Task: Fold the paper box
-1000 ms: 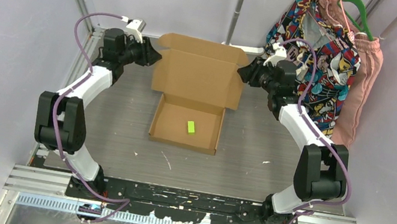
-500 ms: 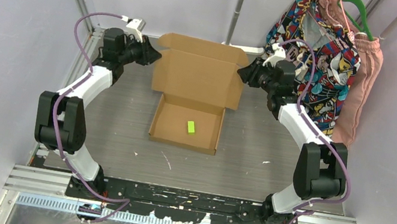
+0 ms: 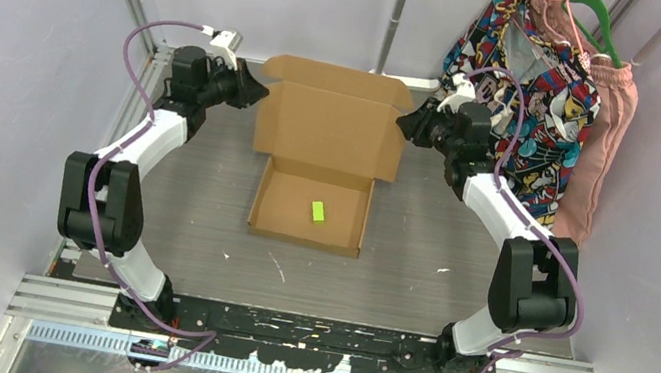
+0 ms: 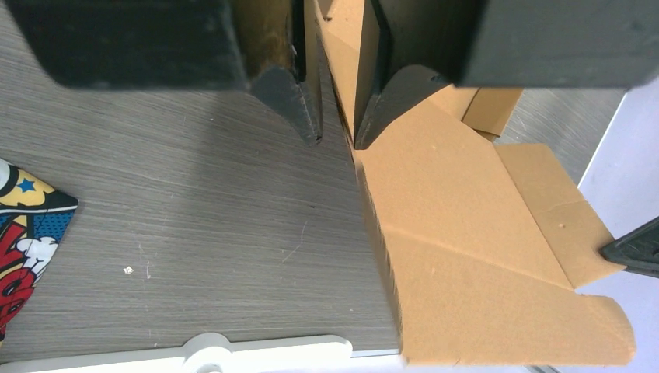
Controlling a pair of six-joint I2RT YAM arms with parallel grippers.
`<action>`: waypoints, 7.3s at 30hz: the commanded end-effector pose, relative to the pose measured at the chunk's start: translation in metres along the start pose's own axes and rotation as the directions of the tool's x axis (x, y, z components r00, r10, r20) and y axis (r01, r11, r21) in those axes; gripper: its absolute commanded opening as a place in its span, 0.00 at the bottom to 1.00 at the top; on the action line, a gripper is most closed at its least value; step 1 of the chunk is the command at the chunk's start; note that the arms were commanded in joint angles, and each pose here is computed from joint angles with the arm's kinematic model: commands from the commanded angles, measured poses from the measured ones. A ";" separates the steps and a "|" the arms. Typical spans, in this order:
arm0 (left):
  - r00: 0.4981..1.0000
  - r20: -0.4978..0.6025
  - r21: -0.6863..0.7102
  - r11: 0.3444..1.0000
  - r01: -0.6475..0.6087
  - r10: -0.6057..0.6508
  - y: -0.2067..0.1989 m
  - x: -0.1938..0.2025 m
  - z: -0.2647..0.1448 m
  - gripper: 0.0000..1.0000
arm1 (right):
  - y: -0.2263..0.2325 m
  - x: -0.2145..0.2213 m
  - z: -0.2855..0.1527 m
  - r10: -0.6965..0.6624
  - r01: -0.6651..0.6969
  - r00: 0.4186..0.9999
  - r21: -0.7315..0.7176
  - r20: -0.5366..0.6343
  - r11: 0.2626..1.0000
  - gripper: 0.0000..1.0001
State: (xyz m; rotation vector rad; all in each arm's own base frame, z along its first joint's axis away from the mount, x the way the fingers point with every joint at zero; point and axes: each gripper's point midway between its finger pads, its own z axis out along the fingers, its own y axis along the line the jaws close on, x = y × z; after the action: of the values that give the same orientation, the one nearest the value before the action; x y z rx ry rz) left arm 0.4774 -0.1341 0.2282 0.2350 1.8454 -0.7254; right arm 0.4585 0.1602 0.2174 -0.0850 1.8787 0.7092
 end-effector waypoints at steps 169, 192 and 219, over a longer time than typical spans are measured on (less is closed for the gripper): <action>0.934 0.081 -0.171 0.928 -0.331 0.348 -0.198 0.153 -0.090 0.02 | 0.093 -0.010 -0.194 -0.197 0.094 0.868 0.238 0.456 0.967 0.76; 0.954 -0.059 -0.114 0.948 -0.298 0.293 -0.178 0.151 -0.061 0.02 | 0.073 -0.074 -0.181 -0.201 0.076 0.894 0.306 0.400 0.949 0.96; 0.961 -0.175 -0.042 0.974 -0.224 0.214 -0.134 0.115 -0.005 0.02 | -0.003 -0.002 -0.053 0.150 -0.127 0.964 0.115 -0.220 0.985 0.91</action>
State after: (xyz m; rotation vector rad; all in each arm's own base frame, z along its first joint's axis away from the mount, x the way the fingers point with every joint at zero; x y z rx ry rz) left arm 0.3596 -0.2567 0.1873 0.4102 1.8917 -0.4970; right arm 0.4305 0.1103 0.2116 0.1338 2.1908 0.6320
